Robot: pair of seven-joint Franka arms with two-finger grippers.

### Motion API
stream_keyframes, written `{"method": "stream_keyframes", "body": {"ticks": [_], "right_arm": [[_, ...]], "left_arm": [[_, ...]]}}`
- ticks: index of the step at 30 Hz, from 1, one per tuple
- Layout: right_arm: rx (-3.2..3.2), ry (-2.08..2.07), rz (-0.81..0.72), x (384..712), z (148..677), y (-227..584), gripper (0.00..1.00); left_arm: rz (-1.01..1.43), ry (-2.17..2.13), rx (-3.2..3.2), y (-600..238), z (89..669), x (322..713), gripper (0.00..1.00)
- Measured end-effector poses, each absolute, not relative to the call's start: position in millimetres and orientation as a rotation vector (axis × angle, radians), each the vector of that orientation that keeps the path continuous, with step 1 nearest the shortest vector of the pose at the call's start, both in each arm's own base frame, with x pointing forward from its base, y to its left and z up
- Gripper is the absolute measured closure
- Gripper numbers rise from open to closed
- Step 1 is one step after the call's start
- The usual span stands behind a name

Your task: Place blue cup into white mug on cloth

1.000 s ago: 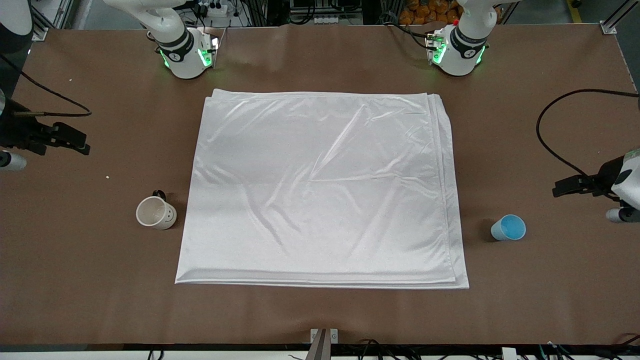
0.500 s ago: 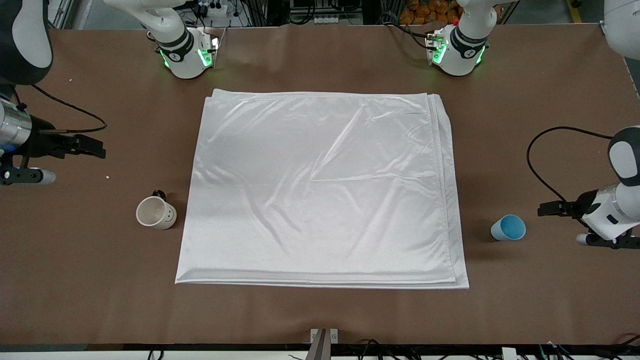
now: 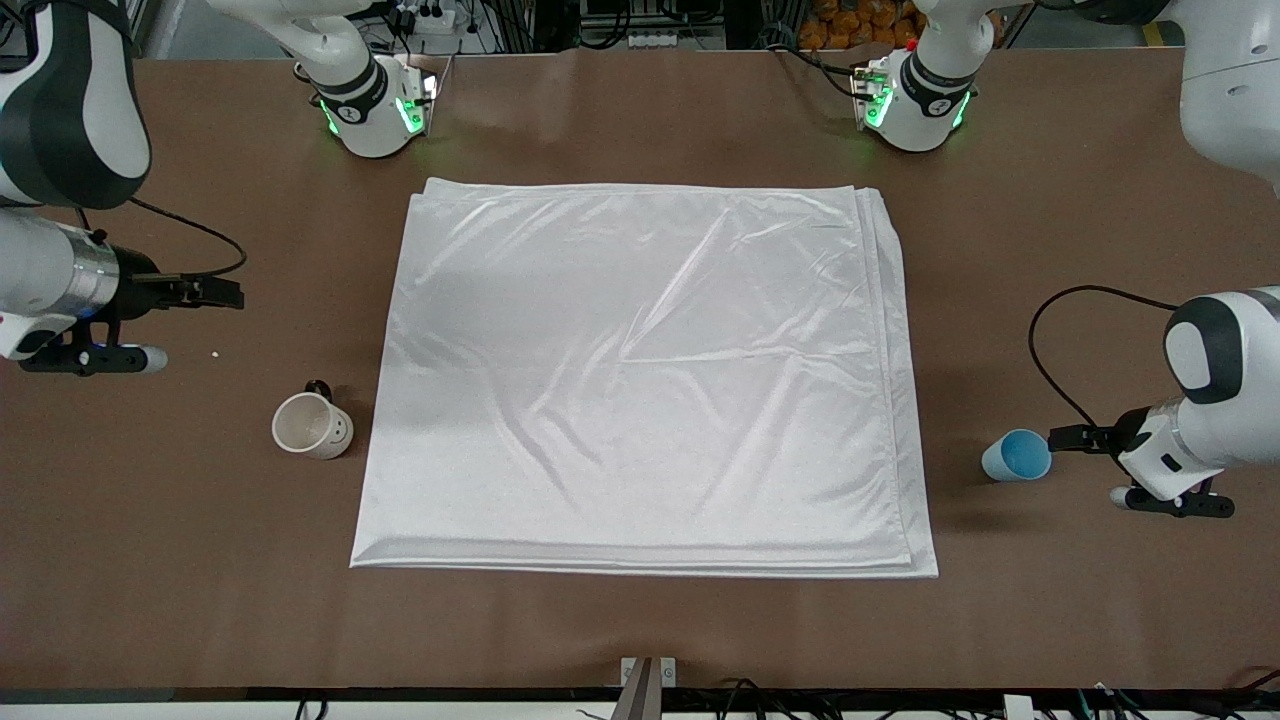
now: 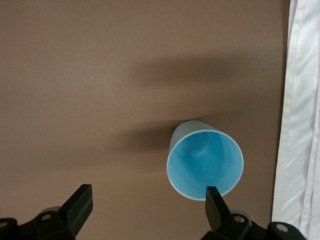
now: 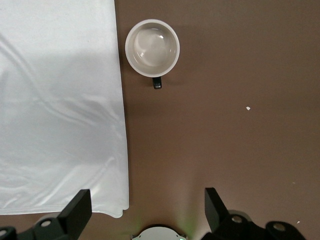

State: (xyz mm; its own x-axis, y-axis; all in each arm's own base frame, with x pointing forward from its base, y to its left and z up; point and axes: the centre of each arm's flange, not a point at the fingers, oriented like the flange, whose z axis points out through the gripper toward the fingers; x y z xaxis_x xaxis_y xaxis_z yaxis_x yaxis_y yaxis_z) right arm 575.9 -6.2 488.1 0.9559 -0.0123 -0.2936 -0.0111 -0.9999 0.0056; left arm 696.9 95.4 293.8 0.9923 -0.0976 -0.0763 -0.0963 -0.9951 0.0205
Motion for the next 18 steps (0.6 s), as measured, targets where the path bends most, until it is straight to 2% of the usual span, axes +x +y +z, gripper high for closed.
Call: {"method": "stream_keyframes", "body": {"ticks": [9, 18], "right_arm": [[3.100, -0.019, -0.487, 569.2, 438.5, -6.7, 0.00], [3.111, -0.014, -0.415, 565.1, 392.5, -4.2, 0.00]], "left_arm": [[-0.090, -0.160, 3.119, 92.6, 263.1, 702.6, 0.00], [-0.088, -0.166, 3.116, 90.0, 234.6, 704.3, 0.00]]}}
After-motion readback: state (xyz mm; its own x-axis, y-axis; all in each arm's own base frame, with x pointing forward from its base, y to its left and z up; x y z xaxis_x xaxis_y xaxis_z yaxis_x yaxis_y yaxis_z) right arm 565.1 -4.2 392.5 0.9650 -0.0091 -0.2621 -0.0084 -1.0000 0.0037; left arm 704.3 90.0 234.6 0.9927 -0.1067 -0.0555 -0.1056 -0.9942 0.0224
